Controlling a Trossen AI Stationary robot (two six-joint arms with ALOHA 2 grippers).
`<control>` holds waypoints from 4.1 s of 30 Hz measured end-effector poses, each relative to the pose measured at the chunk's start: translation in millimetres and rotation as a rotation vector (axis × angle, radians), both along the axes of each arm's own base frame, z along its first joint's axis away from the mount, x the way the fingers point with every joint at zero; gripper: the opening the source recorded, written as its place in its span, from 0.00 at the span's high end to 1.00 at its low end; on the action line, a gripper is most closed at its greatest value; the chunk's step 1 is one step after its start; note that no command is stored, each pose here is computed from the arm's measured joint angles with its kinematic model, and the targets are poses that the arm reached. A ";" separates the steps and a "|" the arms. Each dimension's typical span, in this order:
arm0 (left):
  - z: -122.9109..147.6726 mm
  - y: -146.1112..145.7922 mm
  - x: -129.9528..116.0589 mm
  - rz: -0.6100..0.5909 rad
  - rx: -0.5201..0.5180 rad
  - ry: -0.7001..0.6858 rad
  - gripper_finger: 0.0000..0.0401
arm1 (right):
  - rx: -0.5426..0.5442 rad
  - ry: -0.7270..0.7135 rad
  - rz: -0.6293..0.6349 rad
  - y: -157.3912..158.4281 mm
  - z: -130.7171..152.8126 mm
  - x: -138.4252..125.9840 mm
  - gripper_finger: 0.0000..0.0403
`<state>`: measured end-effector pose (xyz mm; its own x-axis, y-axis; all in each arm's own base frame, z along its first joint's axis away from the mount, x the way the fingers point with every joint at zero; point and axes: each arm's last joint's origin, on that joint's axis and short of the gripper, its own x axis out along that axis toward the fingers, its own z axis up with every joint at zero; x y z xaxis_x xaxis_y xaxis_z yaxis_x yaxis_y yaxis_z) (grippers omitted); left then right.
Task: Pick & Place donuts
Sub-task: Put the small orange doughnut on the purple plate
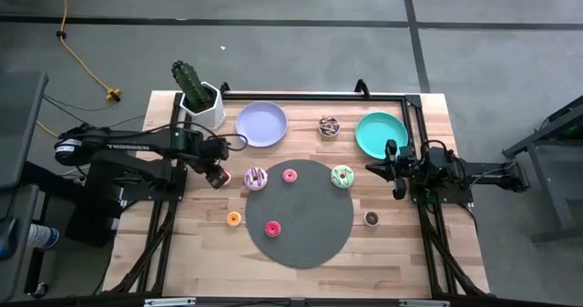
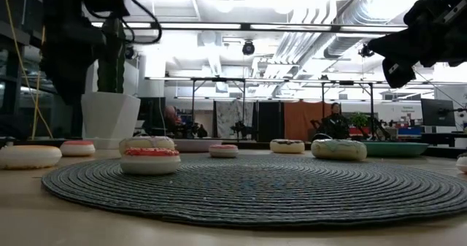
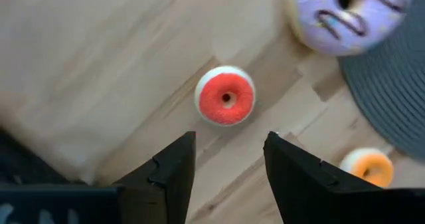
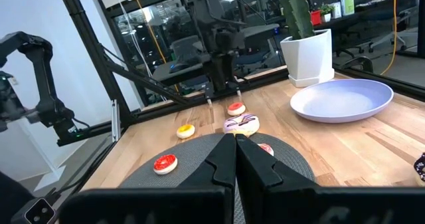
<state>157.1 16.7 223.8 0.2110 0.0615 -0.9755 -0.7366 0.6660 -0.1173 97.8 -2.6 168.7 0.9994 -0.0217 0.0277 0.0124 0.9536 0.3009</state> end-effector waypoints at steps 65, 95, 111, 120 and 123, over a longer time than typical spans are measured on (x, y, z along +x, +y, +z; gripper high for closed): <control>-80.1 4.7 49.0 -0.112 -0.013 0.174 0.10 | 0.000 0.004 0.000 0.0 -0.4 0.0 1.00; -81.8 4.1 47.8 -0.149 -0.028 0.194 0.33 | 0.000 0.004 0.000 0.0 -0.4 0.0 1.00; -82.0 3.7 44.9 -0.149 -0.037 0.222 0.33 | 0.000 0.004 0.000 0.0 -0.3 0.0 1.00; -82.2 3.9 45.0 -0.166 -0.026 0.222 0.33 | 0.000 0.004 0.000 0.0 -0.4 0.0 1.00; -82.2 4.0 45.0 -0.168 -0.022 0.222 0.33 | 0.000 0.004 0.000 0.0 -0.3 0.0 1.00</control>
<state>202.1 20.7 141.6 -0.0029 0.0217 -0.9998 -0.6251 0.7803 0.0187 97.8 -2.6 168.4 0.9995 -0.0214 0.0237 0.0132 0.9535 0.3010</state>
